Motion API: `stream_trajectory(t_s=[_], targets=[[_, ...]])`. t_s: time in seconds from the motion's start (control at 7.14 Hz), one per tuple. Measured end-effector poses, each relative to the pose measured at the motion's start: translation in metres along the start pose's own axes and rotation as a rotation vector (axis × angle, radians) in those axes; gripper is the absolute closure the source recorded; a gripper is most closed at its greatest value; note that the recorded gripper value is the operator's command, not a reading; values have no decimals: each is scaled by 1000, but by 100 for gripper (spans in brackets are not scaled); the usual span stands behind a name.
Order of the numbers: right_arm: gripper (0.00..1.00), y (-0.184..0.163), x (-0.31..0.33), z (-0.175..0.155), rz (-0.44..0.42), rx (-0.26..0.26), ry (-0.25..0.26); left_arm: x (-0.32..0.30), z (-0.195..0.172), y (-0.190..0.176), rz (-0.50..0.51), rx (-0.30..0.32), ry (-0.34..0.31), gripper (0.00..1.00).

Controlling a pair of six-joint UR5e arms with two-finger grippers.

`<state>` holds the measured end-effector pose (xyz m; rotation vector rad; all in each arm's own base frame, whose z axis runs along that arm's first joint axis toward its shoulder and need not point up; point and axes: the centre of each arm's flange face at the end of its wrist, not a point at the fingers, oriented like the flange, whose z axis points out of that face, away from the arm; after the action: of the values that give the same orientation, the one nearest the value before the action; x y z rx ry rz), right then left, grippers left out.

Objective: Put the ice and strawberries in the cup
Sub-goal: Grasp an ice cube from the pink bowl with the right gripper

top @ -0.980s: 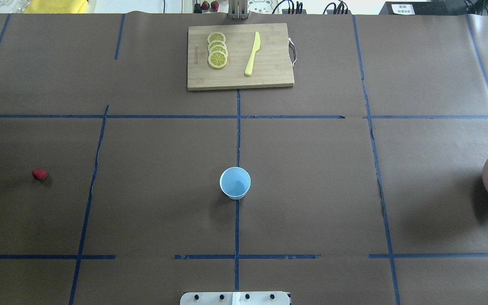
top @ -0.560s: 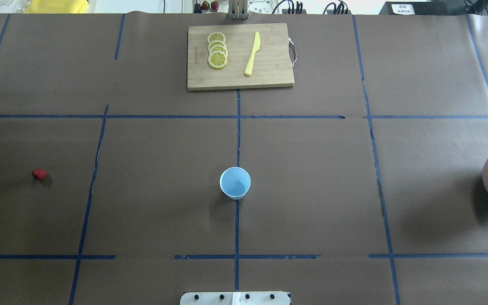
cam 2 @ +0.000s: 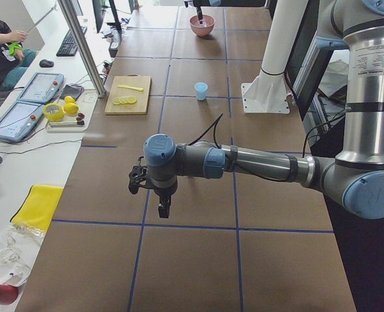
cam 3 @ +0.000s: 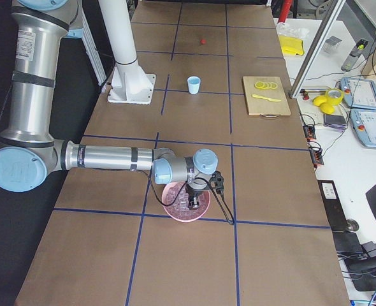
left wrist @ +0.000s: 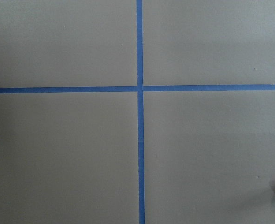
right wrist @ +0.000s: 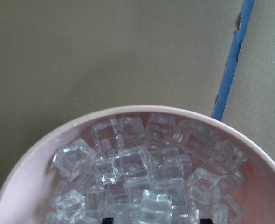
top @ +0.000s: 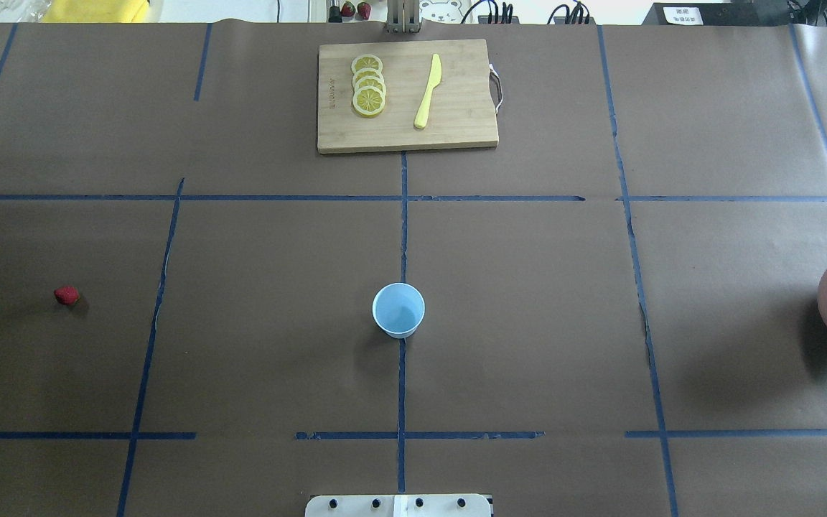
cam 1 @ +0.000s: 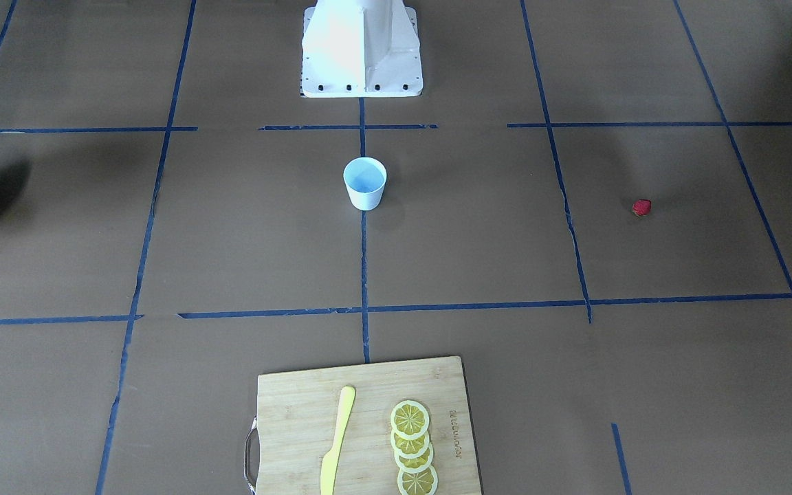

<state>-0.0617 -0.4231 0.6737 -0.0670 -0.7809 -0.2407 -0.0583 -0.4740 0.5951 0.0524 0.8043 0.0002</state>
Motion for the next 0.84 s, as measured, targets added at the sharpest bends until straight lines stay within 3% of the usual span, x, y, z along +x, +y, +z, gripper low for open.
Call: stream_trajectory(t_s=[0.84], targets=[[35, -4, -1, -1, -6, 4, 8, 2, -2, 0, 2, 3, 0, 0]])
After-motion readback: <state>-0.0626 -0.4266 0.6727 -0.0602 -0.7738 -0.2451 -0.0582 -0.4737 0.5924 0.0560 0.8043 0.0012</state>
